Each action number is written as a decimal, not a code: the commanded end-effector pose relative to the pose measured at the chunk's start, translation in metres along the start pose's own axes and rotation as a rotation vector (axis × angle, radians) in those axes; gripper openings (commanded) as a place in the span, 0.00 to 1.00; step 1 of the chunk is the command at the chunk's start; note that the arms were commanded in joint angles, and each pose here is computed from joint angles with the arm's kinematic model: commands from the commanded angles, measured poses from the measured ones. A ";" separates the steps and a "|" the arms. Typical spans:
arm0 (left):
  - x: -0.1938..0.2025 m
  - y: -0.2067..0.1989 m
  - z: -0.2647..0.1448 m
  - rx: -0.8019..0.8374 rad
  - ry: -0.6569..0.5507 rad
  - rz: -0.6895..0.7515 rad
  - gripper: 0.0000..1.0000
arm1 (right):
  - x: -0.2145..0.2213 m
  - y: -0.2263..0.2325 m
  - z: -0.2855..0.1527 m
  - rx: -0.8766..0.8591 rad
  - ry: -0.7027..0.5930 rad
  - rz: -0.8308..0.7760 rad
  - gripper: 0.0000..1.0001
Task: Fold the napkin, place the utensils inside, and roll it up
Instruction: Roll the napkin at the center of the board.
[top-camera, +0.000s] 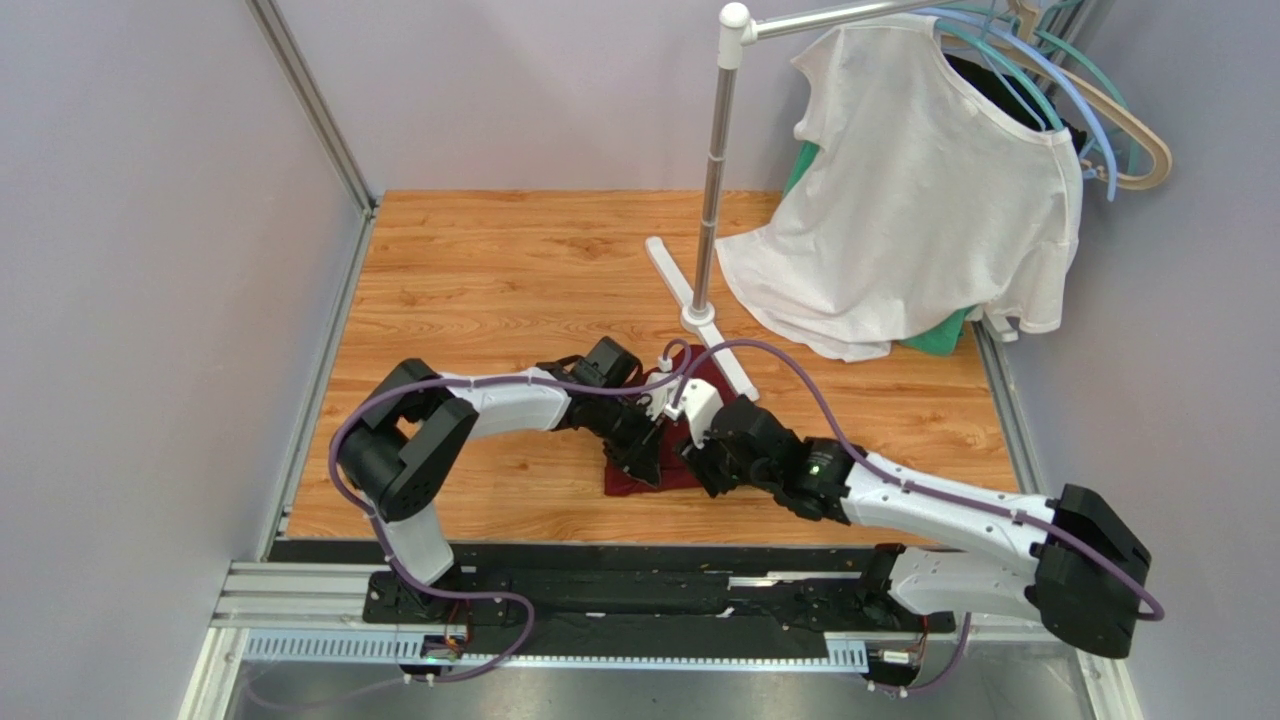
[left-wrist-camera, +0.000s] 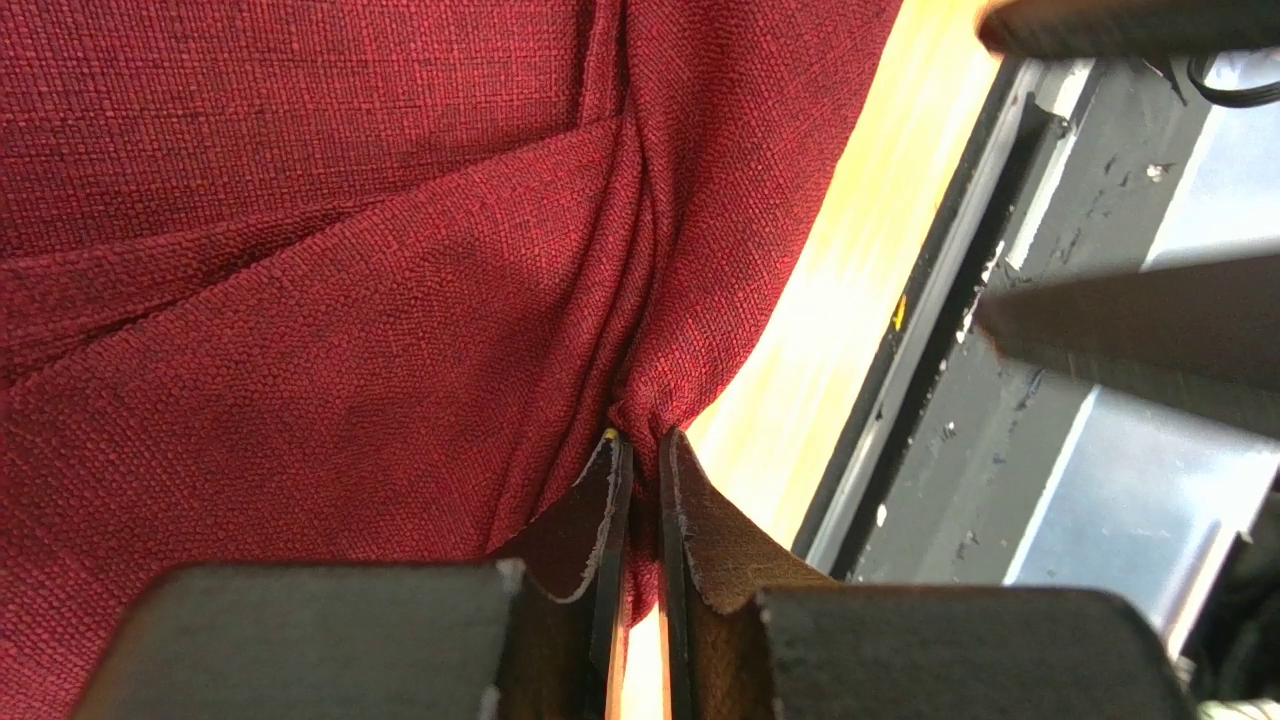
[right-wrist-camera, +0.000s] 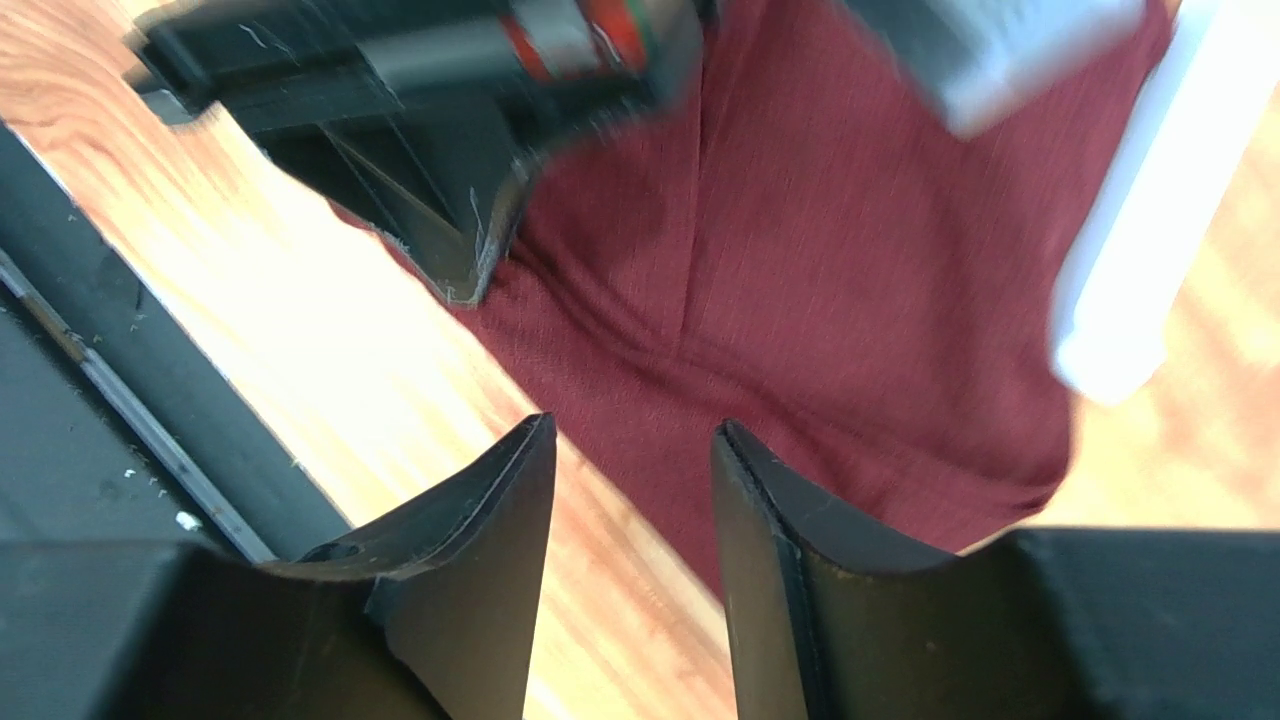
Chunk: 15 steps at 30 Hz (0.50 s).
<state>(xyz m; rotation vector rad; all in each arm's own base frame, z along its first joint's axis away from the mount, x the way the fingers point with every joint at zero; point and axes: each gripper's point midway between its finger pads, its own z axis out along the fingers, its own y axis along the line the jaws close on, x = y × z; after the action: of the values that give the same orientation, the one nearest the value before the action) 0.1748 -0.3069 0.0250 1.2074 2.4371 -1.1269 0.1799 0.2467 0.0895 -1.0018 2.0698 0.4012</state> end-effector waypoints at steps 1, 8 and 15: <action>0.011 0.006 -0.008 -0.002 0.074 -0.054 0.10 | -0.026 -0.003 0.004 -0.001 0.028 -0.192 0.47; 0.004 0.003 -0.012 0.023 0.096 -0.057 0.09 | -0.008 0.021 0.012 -0.145 0.114 -0.280 0.49; 0.005 0.004 -0.013 0.042 0.133 -0.091 0.09 | 0.009 0.023 0.021 -0.140 0.134 -0.320 0.49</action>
<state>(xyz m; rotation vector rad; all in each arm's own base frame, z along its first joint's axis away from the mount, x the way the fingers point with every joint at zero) 0.1770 -0.2985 0.0276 1.2174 2.5693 -1.1547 0.1701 0.2671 0.0735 -1.4072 2.0099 0.3297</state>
